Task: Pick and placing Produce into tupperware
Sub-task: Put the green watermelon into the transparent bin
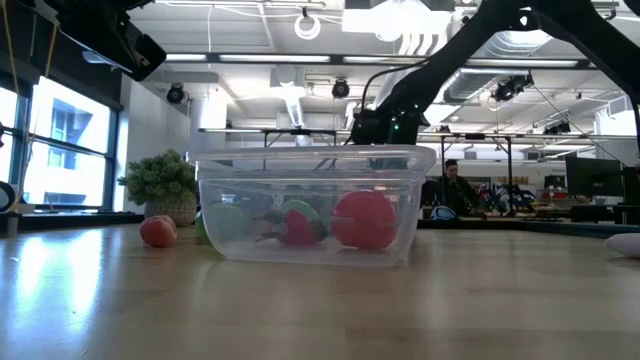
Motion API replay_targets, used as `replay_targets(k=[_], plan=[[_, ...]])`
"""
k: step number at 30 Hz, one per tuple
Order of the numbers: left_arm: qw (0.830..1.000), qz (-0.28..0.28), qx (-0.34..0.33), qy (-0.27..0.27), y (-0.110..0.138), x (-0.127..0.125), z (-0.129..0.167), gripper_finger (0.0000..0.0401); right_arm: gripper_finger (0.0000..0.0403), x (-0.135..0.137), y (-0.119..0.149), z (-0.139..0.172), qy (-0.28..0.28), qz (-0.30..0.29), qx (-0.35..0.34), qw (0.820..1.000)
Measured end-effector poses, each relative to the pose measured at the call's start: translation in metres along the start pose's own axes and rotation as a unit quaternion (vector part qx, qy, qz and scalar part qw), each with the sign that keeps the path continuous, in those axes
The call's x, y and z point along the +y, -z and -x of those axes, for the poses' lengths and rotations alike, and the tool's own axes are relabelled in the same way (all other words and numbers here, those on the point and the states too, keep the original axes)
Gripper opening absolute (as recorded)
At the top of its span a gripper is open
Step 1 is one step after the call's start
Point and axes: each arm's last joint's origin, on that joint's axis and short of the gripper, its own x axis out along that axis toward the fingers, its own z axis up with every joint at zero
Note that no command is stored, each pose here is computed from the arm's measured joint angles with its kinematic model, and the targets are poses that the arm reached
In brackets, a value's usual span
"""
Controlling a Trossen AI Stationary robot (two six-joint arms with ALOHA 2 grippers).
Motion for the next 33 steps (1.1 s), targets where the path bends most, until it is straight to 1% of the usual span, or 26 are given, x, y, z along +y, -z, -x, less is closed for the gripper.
replay_targets(k=[7, 15, 23, 33], plan=[[1.000, 0.000, 0.000, 0.000, -0.0001, 0.0000, 0.0000, 0.0014, 0.0391, 0.0006, 0.0009, 0.0002, 0.006, 0.003, -0.002, 1.000], [1.000, 0.000, 0.000, 0.000, -0.0001, 0.0000, 0.0000, 0.0014, 0.0358, 0.0024, 0.0023, 0.0004, 0.003, 0.005, 0.000, 1.000], [1.000, 0.000, 0.000, 0.000, 0.0000, 0.0000, -0.0001, 0.0014, 0.0337, 0.0049, 0.0040, 0.0008, -0.002, 0.008, 0.003, 1.000], [1.000, 0.000, 0.000, 0.000, -0.0001, 0.0000, 0.0001, 0.0014, 0.0295, 0.0049, 0.0040, 0.0009, -0.002, 0.000, 0.003, 1.000]])
